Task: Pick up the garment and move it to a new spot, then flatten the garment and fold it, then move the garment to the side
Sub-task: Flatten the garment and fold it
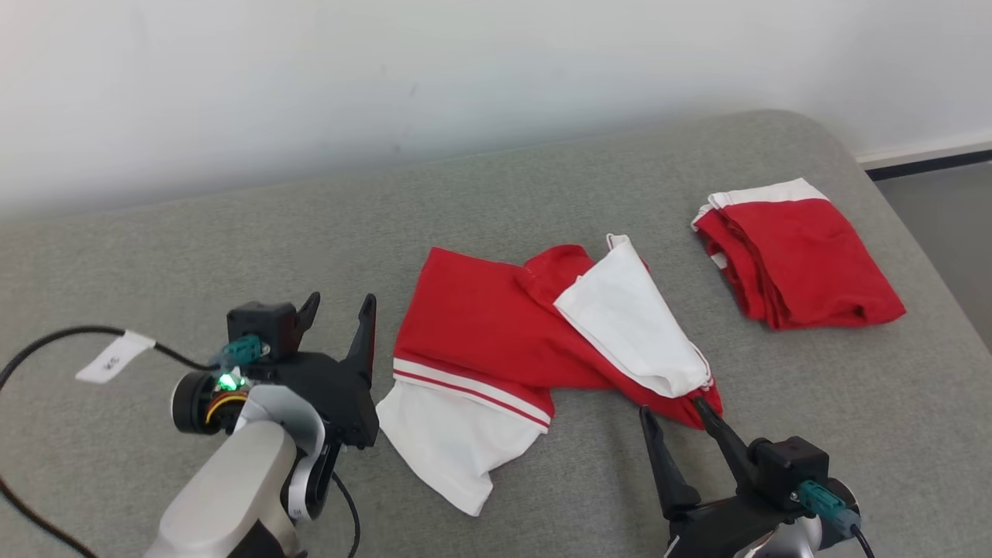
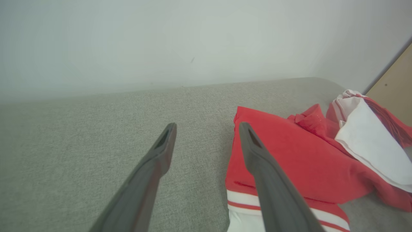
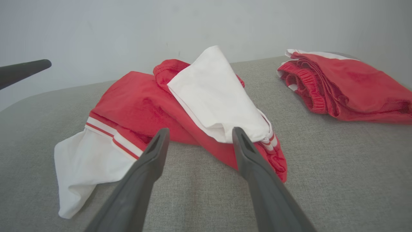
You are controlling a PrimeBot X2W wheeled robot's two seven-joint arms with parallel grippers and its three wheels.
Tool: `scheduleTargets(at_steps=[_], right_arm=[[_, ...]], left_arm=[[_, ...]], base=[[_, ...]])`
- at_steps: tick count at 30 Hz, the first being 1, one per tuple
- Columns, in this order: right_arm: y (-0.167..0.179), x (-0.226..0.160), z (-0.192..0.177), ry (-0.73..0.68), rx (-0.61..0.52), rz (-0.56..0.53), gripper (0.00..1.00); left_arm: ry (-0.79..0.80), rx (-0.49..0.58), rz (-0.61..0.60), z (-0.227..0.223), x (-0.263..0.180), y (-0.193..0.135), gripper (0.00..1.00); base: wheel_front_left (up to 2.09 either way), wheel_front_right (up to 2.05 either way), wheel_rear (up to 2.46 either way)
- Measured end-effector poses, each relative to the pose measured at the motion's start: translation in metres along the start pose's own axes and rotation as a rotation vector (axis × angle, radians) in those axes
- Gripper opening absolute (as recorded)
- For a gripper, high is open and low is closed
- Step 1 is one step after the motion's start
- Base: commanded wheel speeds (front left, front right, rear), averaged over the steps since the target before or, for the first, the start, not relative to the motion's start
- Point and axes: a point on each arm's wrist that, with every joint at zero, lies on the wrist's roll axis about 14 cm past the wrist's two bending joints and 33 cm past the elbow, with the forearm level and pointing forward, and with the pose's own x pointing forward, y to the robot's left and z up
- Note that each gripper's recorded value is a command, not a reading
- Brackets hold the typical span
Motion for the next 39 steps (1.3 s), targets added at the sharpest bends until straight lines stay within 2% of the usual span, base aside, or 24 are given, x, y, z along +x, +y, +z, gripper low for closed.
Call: scheduleTargets(at_steps=[5,12,18,20,24,28,34,39], right_arm=[[-0.013,-0.007,0.003,-0.013,0.009,-0.043,1.0],[-0.045,-0.023,0.0,-0.013,0.014,-0.149,1.0],[-0.061,-0.029,-0.009,0.01,0.019,-0.206,1.0],[-0.065,-0.029,-0.012,0.02,0.019,-0.219,1.0],[-0.066,-0.026,-0.016,0.032,0.019,-0.219,1.0],[-0.059,-0.018,-0.016,0.033,0.019,-0.194,1.0],[-0.043,-0.006,-0.017,0.036,0.013,-0.135,1.0],[-0.025,0.003,-0.016,0.039,0.002,-0.076,1.0]], left_arm=[[0.089,0.032,-0.061,-0.008,0.02,-0.019,1.0],[0.265,0.032,-0.108,-0.05,0.042,-0.042,1.0],[0.388,0.039,-0.049,-0.084,0.056,-0.03,1.0],[0.397,0.033,-0.049,-0.09,0.06,-0.029,0.0],[0.356,0.017,-0.066,-0.085,0.065,-0.031,0.0],[0.221,-0.016,-0.084,-0.061,0.068,-0.03,0.0],[-0.044,-0.065,-0.073,0.002,0.059,-0.022,0.0],[-0.243,-0.129,-0.065,0.056,0.025,-0.015,0.0]], base=[[0.0,0.0,0.0],[0.0,0.0,0.0],[0.0,0.0,0.0],[0.0,0.0,0.0],[0.0,0.0,0.0],[0.0,0.0,0.0],[0.0,0.0,0.0],[0.0,0.0,0.0]])
